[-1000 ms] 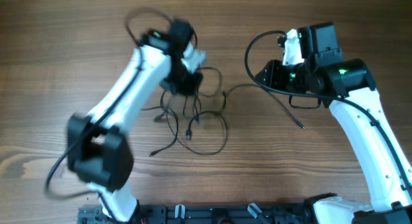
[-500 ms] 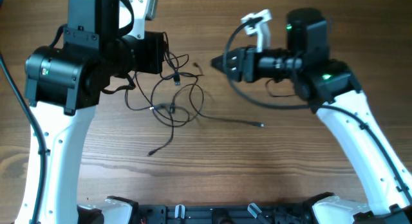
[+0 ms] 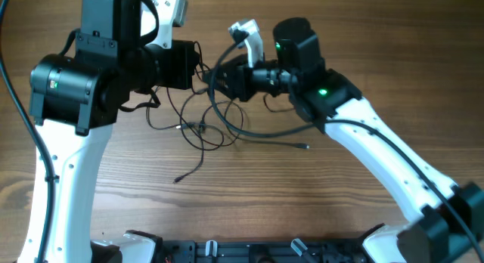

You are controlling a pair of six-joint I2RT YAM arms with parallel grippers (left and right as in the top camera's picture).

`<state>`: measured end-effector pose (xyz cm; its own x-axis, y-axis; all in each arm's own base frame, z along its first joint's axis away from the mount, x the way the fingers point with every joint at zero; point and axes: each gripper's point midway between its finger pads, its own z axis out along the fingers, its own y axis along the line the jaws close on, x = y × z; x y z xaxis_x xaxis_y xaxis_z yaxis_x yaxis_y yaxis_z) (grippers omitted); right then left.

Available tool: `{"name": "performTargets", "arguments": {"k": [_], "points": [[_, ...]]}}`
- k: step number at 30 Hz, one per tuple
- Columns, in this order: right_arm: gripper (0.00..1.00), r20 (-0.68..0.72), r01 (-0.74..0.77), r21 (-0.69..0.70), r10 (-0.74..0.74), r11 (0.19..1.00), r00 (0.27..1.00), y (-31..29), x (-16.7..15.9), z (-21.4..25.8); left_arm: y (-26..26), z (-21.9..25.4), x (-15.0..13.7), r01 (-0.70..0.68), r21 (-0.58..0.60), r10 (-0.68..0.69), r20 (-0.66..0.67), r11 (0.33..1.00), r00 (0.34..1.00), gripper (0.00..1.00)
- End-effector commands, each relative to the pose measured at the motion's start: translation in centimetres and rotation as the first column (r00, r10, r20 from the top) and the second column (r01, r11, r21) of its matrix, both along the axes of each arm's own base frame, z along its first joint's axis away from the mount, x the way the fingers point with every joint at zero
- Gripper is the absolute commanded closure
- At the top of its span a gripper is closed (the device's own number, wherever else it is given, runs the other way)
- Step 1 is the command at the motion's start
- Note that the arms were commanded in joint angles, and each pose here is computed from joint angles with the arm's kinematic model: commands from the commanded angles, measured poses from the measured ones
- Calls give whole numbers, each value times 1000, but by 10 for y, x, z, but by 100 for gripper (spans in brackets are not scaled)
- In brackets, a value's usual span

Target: Untangle cables

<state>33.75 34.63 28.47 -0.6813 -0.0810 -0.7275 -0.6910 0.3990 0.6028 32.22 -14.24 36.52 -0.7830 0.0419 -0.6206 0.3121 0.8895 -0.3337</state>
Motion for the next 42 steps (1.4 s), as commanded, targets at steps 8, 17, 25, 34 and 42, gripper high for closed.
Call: {"name": "performTargets", "arguments": {"k": [8,17,25,34,42], "points": [[96,-251,535,-401,-651,744,717,-80,45,-98,20,4,4,-71,30,70,26,997,997,96],[96,-188,417,-639,-656,647,731,-123,13,-140,97,43,2,-310,-48,313,135,950,940,96],[96,-132,-185,-69,175,980,976,-19,-47,-25,66,-2,-4,-124,-31,122,-56,992,991,94],[96,112,-191,7,189,982,976,-47,-85,64,41,-57,25,234,-84,-244,-128,969,961,46],[96,93,-155,6,154,988,984,-61,-85,68,-7,-90,7,577,-297,-624,-89,761,776,30]]}}
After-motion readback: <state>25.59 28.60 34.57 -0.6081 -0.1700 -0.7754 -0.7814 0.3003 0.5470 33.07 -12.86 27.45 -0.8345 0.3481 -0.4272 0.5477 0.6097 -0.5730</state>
